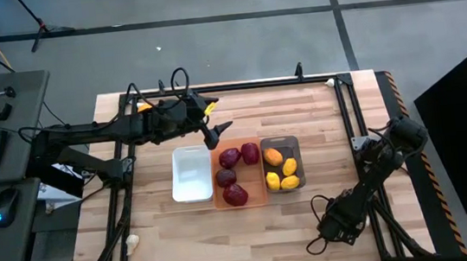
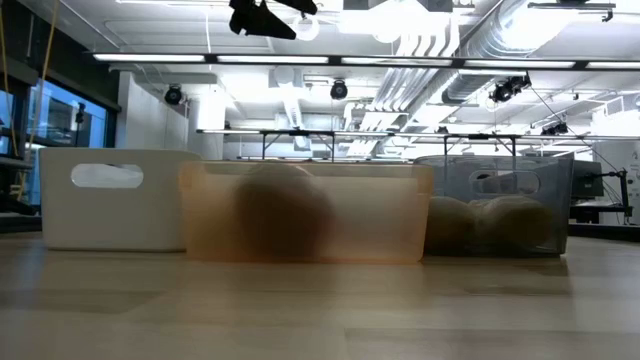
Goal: Sort produce into baskets
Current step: Put the white garlic into the white bin
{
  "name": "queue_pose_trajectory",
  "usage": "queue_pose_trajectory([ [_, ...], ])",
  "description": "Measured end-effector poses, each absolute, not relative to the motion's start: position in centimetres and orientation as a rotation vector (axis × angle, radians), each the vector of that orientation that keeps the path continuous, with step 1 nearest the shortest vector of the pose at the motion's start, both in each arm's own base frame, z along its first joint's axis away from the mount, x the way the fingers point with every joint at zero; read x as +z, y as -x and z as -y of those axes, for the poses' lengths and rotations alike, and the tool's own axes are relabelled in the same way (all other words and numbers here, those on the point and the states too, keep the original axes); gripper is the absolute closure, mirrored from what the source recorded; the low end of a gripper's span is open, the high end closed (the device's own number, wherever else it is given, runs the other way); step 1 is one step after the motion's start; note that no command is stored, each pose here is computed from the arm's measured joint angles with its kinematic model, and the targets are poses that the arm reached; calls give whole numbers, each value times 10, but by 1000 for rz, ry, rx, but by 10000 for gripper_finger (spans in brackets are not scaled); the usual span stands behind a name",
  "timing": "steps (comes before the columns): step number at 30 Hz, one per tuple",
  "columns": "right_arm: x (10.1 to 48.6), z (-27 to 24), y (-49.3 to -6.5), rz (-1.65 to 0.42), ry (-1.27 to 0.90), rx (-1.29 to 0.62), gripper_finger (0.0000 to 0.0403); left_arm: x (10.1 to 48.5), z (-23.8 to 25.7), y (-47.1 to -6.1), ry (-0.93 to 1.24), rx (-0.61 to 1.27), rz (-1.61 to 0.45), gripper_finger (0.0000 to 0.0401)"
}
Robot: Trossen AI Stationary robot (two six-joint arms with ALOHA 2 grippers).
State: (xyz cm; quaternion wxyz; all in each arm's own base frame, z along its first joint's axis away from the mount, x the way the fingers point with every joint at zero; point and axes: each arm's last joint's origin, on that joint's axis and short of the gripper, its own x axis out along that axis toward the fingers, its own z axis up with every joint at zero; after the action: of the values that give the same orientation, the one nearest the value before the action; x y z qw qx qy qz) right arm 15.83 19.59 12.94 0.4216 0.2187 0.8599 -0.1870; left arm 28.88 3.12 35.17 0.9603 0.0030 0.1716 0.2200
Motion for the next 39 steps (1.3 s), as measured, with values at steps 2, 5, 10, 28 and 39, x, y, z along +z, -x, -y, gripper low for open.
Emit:
queue_pose_trajectory([
  [2, 129, -196, -158, -2150, -543, -473, 146, 351, -31, -289, -8, 446, -354, 11],
  [5, 126, -196, -158, -2153, -536, -481, 147, 350, -31, -288, -12, 446, -370, 11],
  [10, 122, -196, -159, -2171, -533, -497, 174, 353, -31, -285, -29, 442, -368, 11],
  [28, 209, -179, -197, -1759, -651, -391, 300, 448, -22, -201, -32, 311, -96, 11],
  [39, 284, -109, -310, -812, -358, -304, 284, 420, -17, -202, 189, 183, -263, 11],
])
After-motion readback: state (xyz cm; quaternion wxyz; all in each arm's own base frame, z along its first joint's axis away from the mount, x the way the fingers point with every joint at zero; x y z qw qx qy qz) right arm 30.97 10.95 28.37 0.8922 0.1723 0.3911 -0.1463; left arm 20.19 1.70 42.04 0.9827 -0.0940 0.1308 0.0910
